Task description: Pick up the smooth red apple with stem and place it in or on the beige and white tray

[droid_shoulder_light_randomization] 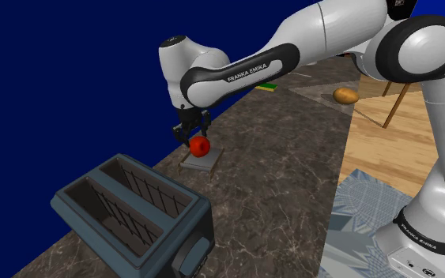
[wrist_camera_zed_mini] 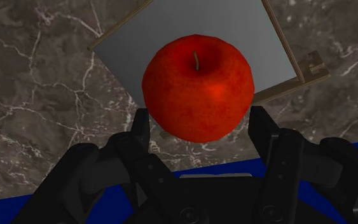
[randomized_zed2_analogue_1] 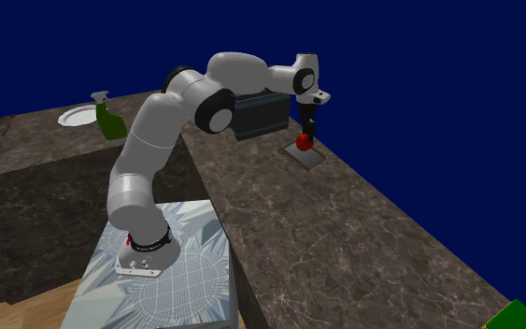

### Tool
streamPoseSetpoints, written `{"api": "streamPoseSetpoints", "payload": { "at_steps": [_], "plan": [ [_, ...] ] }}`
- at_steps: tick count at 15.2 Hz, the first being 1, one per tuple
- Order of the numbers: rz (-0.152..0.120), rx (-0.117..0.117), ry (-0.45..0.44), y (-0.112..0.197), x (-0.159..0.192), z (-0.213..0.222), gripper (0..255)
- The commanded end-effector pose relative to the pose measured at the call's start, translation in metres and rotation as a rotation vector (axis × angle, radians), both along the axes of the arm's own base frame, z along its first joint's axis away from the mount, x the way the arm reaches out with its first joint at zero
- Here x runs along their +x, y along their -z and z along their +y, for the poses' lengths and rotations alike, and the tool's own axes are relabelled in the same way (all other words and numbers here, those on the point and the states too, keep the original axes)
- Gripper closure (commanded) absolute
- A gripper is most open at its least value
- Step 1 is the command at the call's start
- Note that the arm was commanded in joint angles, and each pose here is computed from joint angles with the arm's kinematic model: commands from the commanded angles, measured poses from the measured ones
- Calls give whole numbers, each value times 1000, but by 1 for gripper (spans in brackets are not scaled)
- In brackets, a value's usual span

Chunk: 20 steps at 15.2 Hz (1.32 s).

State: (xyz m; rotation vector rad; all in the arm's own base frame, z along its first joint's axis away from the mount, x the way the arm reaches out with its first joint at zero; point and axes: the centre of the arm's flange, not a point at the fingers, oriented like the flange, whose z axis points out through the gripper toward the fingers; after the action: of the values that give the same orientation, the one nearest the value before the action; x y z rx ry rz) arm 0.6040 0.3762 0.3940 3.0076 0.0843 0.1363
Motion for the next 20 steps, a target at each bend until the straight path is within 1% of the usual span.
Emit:
{"api": "streamPoseSetpoints", "payload": {
  "at_steps": [1,2,3,8,12,20],
  "plan": [
    [0,0,0,0,0,0,255],
    [0,0,0,0,0,0,255],
    [0,0,0,0,0,0,0],
    [0,0,0,0,0,0,0],
    [0,0,0,-49,-5,6,0],
    [0,0,0,-49,-5,6,0]
  ]
}}
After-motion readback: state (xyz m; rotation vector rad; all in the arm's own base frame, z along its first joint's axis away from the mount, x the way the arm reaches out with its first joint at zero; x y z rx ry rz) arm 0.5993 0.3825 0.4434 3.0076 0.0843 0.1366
